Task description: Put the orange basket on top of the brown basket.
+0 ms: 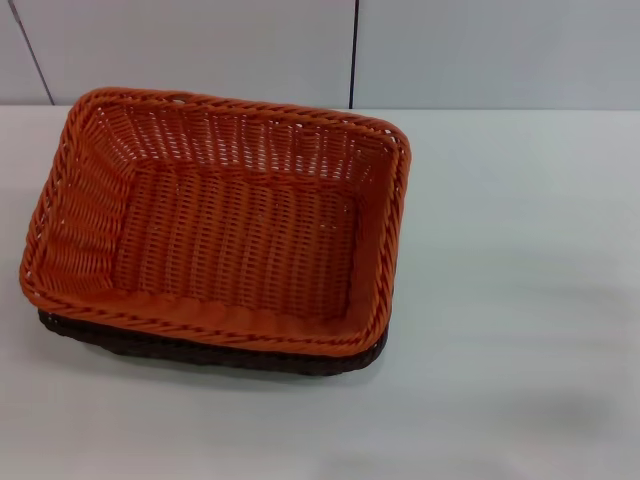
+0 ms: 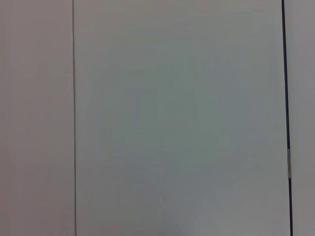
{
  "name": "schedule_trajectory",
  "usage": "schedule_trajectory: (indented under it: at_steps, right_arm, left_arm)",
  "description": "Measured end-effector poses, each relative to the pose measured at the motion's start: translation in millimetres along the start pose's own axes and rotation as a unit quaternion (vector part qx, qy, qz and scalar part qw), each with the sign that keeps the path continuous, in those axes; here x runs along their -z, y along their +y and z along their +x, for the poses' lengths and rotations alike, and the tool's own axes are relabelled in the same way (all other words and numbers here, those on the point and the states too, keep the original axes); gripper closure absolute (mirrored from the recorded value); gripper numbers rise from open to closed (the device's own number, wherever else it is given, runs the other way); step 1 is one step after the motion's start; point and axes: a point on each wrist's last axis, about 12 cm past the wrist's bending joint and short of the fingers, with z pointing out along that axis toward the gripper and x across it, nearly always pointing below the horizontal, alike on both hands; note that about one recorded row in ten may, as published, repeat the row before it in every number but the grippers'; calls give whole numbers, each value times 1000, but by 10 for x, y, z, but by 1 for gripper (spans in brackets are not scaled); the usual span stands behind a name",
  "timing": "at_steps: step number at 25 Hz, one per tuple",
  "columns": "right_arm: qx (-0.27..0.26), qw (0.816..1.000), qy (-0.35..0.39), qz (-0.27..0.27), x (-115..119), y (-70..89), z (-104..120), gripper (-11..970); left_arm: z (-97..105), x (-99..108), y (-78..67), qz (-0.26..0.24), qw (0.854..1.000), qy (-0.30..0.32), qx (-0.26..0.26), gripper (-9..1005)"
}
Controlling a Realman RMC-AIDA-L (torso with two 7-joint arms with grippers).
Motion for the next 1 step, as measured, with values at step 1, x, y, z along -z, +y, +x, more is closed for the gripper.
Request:
schedule_trajectory:
  at_steps: [1]
  right_arm:
    - [0, 1000, 0, 0, 0, 0, 0, 462]
  left_arm:
    - [0, 0, 1, 0, 1000, 0, 0, 273]
